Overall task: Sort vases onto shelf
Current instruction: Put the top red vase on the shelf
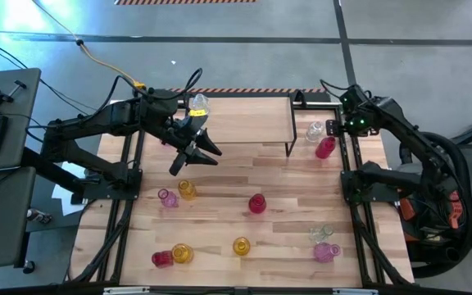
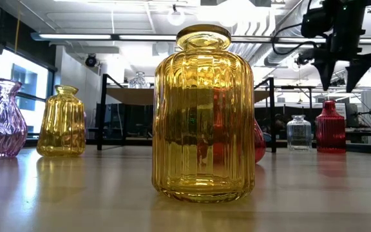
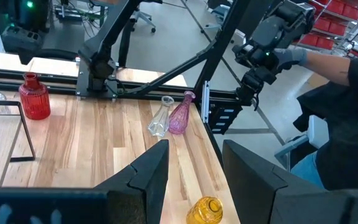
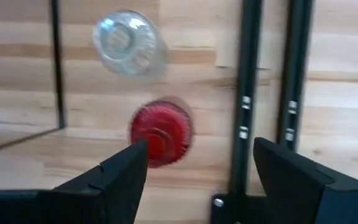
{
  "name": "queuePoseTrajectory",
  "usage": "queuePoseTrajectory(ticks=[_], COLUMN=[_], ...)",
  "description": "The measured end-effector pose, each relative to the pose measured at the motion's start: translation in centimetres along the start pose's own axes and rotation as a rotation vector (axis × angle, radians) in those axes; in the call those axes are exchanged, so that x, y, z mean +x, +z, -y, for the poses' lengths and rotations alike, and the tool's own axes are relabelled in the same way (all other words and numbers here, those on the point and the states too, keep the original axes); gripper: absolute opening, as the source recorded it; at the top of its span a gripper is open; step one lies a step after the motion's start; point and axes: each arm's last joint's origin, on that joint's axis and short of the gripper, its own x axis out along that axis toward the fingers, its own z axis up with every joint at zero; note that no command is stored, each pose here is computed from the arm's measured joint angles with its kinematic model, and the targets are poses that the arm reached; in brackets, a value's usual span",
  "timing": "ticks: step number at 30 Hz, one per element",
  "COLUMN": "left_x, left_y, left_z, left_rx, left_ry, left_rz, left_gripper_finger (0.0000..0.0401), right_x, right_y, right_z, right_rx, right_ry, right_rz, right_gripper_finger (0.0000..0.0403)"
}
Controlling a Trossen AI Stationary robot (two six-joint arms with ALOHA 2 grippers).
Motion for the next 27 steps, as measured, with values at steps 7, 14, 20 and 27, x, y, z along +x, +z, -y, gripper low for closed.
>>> queuePoseTrajectory(ticks=[7,14,20,27], left_x=[0.0,0.0,0.0,0.0], left_y=[0.0,0.0,0.0,0.0], left_z=[0.0,0.0,0.0,0.0], left_rx=[0.000,0.000,0.000,0.025], left_ry=[0.001,0.001,0.001,0.001], left_rz=[0.000,0.000,0.000,0.000], left_gripper_finger=[0.0142,0.0142,0.0142,0.0142], right_x=[0.0,-0.5,-2.3,1.6], right_y=[0.0,-1.4,-4.4,-5.0], right_z=[0.1,-0.7,-0.1,-0.7], right_rx=[-0.032,-0.049,-0.029,0.006], right_ry=[0.051,0.054,0.041,0.195], right_rz=[-0.026,-0.054,-0.015,0.050], right_gripper_finger=[0.0270,0.0270,0.0270,0.0270])
